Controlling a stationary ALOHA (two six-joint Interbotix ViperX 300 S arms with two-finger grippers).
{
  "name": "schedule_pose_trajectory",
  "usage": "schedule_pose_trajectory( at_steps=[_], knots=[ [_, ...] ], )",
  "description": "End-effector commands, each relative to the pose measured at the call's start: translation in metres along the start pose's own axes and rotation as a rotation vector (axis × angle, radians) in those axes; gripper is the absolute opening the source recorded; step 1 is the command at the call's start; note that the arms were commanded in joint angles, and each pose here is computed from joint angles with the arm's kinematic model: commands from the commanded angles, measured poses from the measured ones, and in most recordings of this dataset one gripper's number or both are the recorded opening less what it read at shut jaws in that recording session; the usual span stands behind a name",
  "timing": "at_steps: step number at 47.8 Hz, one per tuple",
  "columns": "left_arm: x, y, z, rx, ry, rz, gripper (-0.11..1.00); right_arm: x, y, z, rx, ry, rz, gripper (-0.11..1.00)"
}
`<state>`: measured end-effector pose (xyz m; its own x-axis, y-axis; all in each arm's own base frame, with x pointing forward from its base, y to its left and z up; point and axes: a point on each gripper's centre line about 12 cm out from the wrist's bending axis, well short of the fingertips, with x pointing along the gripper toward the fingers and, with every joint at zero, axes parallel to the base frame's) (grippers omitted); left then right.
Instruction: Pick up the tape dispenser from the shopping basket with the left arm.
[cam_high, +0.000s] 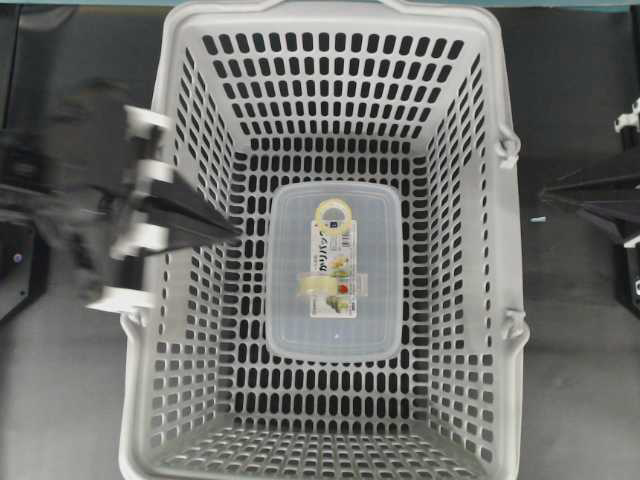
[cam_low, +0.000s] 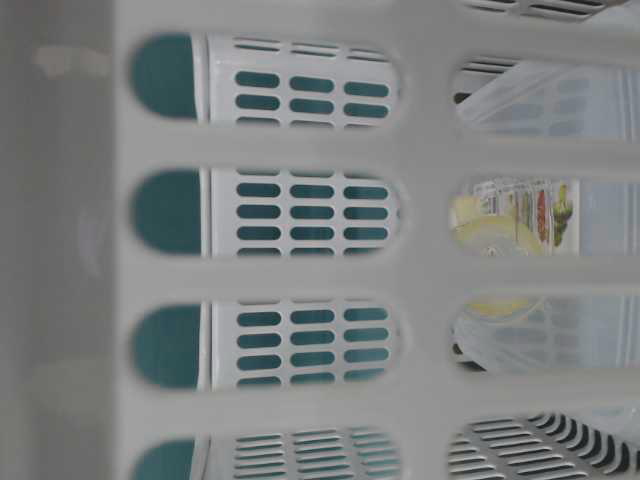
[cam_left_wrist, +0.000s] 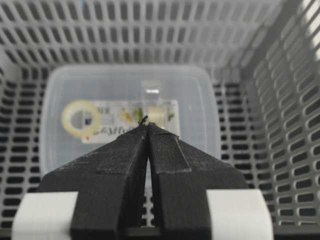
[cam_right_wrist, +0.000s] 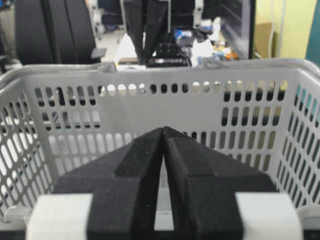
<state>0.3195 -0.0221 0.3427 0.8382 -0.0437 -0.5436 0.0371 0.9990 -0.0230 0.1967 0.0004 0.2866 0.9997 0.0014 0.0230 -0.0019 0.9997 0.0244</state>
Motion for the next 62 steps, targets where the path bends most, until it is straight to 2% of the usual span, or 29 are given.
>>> schedule_pose_trajectory(
  at_steps=[1, 5, 14, 17, 19, 33, 36, 43, 48, 51, 62],
  knots=[
    [0.020, -0.003, 0.020, 0.013, 0.064, 0.002, 0.00, 0.001, 0.000, 0.004, 0.003, -0.002, 0.001, 0.02],
    [0.037, -0.003, 0.026, 0.020, 0.135, 0.007, 0.00, 0.000, 0.000, 0.003, 0.003, 0.015, 0.001, 0.11],
    [0.069, -0.004, 0.025, 0.058, 0.286, 0.011, 0.00, -0.003, 0.000, 0.006, 0.003, 0.005, 0.001, 0.56],
    [0.078, -0.005, 0.024, 0.071, 0.308, 0.008, 0.00, -0.004, 0.000, 0.007, 0.003, -0.001, 0.001, 0.67],
    [0.083, -0.007, 0.024, 0.075, 0.314, 0.005, 0.00, -0.004, 0.000, 0.008, 0.003, -0.003, 0.001, 0.71],
    [0.109, -0.009, 0.022, 0.065, 0.368, 0.007, 0.03, -0.005, 0.000, 0.007, 0.003, 0.009, 0.001, 0.71],
    [0.114, -0.010, 0.021, 0.059, 0.384, 0.008, 0.15, -0.005, 0.000, 0.006, 0.002, 0.011, 0.001, 0.71],
    [0.130, -0.016, 0.016, 0.074, 0.429, -0.001, 0.60, -0.006, 0.000, 0.006, 0.002, 0.011, 0.002, 0.71],
    [0.142, -0.016, 0.004, 0.079, 0.508, 0.003, 0.85, -0.006, 0.000, 0.006, 0.003, 0.009, 0.001, 0.71],
    [0.148, -0.015, -0.003, 0.080, 0.545, 0.005, 0.91, -0.007, 0.000, 0.007, 0.002, 0.006, 0.001, 0.71],
    [0.168, -0.015, -0.029, 0.078, 0.631, 0.009, 0.90, -0.009, 0.001, 0.010, 0.000, -0.009, 0.002, 0.71]
  ],
)
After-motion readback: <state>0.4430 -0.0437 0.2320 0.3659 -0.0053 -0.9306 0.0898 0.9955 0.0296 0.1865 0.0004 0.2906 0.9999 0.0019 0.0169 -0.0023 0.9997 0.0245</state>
